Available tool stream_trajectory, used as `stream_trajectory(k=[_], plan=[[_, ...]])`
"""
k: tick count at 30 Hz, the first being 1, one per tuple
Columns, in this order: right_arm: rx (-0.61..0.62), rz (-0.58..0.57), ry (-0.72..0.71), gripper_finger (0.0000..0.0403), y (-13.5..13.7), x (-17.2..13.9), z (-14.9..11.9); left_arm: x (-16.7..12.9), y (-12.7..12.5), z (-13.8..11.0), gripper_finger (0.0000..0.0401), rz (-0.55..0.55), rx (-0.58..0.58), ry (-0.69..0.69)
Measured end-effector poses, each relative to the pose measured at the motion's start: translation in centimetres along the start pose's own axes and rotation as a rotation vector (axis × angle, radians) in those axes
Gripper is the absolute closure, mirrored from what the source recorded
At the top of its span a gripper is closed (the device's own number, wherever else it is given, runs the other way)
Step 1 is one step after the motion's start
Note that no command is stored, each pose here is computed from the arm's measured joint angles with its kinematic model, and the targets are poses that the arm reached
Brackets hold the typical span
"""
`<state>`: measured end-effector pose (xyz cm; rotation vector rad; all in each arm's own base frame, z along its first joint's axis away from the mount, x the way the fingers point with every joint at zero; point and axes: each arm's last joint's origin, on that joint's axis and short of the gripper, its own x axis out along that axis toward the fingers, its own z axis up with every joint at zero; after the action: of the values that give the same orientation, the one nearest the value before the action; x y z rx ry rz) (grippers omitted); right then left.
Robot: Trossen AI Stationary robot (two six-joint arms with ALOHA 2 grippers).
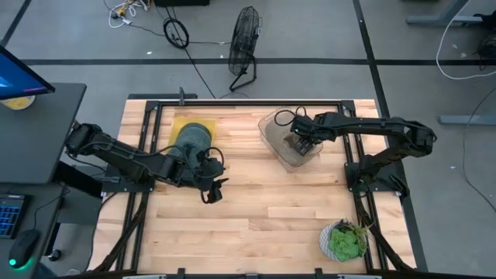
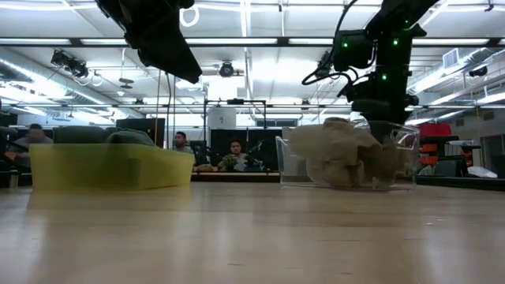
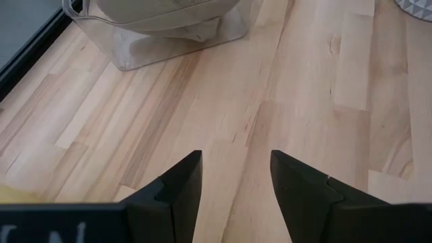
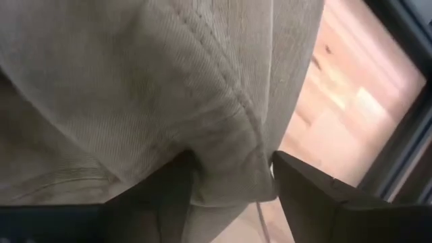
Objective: Pick & Place hat
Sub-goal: Put the brown cap into the transparent bin
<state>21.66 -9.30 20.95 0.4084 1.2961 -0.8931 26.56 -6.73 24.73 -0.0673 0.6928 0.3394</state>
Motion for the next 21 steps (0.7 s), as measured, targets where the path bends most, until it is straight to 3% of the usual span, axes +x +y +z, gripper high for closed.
stream_trajectory(k=[5, 14, 21], plan=[[-0.04, -0.023, -0.045, 0.0224, 0.03, 0.12, 0.36, 0.0, 0.0, 0.0, 0.0222, 0.0, 0.0, 0.0], [-0.086, -0.014, -0.049, 0.0373, 0.24, -0.03, 0.3, 0.0, 0.0, -0.01, 0.0222, 0.0, 0.001, 0.001], [-0.083, 0.001, -0.057, 0.0377, 0.44, -0.07, 0.33, -0.01, 0.01, -0.01, 0.0222, 0.0, 0.001, 0.001]])
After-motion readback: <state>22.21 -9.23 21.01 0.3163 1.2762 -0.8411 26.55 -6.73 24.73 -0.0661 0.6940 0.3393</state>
